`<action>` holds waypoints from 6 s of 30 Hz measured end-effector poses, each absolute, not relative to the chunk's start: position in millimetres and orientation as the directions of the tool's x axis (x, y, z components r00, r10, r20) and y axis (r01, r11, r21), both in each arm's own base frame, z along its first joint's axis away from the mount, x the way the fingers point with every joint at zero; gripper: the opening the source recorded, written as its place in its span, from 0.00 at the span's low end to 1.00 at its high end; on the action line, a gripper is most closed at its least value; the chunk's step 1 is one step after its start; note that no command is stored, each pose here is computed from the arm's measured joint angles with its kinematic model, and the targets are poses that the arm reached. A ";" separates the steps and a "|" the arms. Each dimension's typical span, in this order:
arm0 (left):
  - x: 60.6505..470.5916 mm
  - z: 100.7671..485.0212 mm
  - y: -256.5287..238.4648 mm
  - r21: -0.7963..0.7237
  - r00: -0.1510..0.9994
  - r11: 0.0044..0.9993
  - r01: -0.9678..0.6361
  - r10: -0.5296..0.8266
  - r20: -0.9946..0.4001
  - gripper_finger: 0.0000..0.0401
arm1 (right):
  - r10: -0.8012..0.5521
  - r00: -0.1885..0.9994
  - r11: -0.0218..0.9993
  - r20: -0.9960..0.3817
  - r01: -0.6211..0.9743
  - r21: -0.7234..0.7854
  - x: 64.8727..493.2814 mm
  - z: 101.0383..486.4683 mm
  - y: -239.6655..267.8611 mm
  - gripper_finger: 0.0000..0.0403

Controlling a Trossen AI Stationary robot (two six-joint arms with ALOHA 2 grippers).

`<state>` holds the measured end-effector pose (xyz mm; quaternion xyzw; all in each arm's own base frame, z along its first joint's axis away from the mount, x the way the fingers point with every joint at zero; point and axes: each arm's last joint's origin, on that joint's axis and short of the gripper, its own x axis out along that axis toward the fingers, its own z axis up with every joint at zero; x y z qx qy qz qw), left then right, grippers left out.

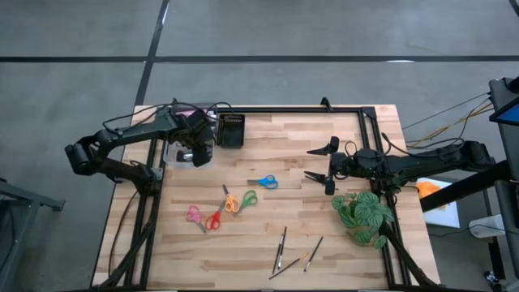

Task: Pick & Place Paint Supplies
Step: Put the black paint brush into the transparent bin

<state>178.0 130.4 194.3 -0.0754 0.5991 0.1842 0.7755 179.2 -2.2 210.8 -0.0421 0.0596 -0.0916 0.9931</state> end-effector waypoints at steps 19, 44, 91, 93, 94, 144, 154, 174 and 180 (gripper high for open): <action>182.2 214.7 132.3 0.104 0.219 0.921 -0.376 0.197 -0.956 0.38 | -0.187 0.976 0.980 -0.110 0.177 -0.094 179.2 210.9 -2.2 0.82; 242.9 279.8 12.7 -0.088 0.449 0.760 -0.644 0.281 -0.848 0.38 | -0.187 0.976 0.980 -0.111 0.177 -0.094 179.2 210.8 -2.2 0.82; 394.0 154.1 -200.6 -0.319 0.651 0.744 -0.587 0.200 -0.732 0.38 | -0.187 0.976 0.980 -0.111 0.177 -0.094 179.2 210.8 -2.2 0.82; 398.4 147.3 -204.7 -0.316 0.645 0.747 -0.585 0.192 -0.740 0.38 | -0.187 0.976 0.980 -0.111 0.177 -0.094 179.2 210.8 -2.2 0.82; 400.3 144.1 -206.3 -0.314 0.642 0.749 -0.584 0.189 -0.743 0.38 | -0.187 0.976 0.980 -0.111 0.177 -0.094 179.2 210.8 -2.2 0.82; 411.0 125.3 -207.8 -0.329 0.578 0.789 -0.519 0.040 -0.815 0.38 | -0.187 0.973 0.980 -0.132 0.175 -0.099 179.0 208.7 -2.2 0.82; 382.3 159.7 -204.1 -0.165 0.469 0.828 -0.536 0.129 -0.874 0.38 | -0.187 0.974 0.980 -0.132 0.175 -0.098 179.0 208.7 -2.2 0.82; 363.1 172.2 -229.1 0.170 0.409 0.791 0.588 -0.110 -0.906 0.38 | -0.187 0.973 0.980 -0.139 0.174 -0.100 178.9 208.1 -2.2 0.82; 379.4 161.8 -203.8 0.069 0.413 0.819 0.570 -0.213 -0.885 0.38 | -0.187 0.973 0.980 -0.138 0.174 -0.100 178.9 208.1 -2.2 0.82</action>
